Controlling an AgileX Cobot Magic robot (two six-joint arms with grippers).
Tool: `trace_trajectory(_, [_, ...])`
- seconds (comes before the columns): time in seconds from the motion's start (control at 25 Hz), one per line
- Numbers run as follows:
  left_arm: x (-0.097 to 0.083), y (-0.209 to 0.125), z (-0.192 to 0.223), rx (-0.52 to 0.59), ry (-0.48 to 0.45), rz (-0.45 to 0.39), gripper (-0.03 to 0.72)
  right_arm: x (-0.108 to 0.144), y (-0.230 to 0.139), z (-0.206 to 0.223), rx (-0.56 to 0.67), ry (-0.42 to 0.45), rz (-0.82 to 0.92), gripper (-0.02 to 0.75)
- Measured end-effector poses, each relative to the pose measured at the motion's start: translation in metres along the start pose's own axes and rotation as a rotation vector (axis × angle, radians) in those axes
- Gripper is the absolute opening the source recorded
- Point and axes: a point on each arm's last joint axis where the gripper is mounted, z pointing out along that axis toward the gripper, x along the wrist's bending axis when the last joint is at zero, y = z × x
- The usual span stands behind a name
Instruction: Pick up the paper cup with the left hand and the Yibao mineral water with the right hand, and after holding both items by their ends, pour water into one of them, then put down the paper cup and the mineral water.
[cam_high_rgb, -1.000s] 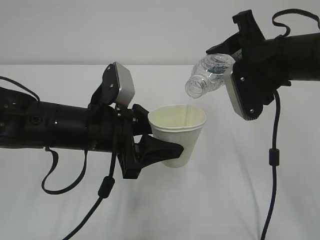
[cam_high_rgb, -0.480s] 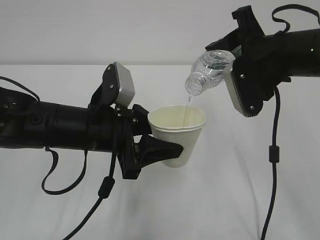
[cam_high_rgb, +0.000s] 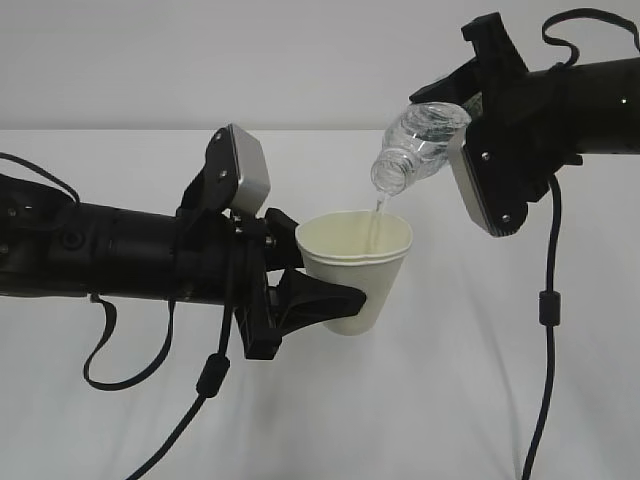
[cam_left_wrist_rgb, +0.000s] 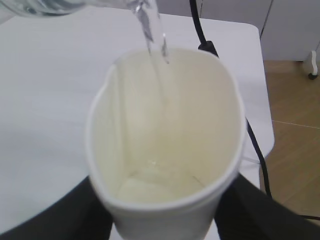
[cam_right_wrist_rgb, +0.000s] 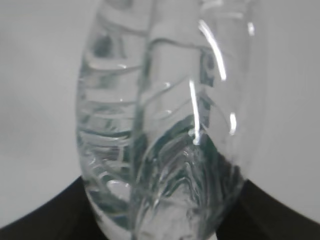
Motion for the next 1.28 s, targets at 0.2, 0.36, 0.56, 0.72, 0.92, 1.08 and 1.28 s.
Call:
trace_trajectory(0.2, [0.0000,0.0000,0.0000,0.000,0.000,0.000,0.401,0.0000,0.0000,0.0000,0.000,0.000,0.000,0.424])
trace_trajectory(0.36, [0.0000,0.0000,0.0000,0.000,0.000,0.000,0.401,0.0000,0.0000,0.0000,0.000,0.001,-0.002,0.424])
trace_trajectory(0.56, [0.0000,0.0000,0.0000,0.000,0.000,0.001,0.401,0.0001,0.0001,0.0000,-0.001,0.002,-0.007,0.424])
trace_trajectory(0.72, [0.0000,0.0000,0.0000,0.000,0.000,0.001,0.401,0.0002,0.0001,0.0000,-0.001,0.002,-0.007,0.424])
trace_trajectory(0.92, [0.0000,0.0000,0.0000,0.001,0.000,0.001,0.401,-0.0033,-0.0011,0.0000,0.001,-0.009,-0.014,0.424])
trace_trajectory(1.08, [0.0001,-0.0002,0.0000,0.002,0.001,0.001,0.401,-0.0033,-0.0010,0.0000,0.001,-0.008,-0.014,0.424])
trace_trajectory(1.28, [0.0001,-0.0002,0.0000,0.002,0.001,0.001,0.401,-0.0032,-0.0010,0.0000,0.000,-0.008,-0.015,0.424])
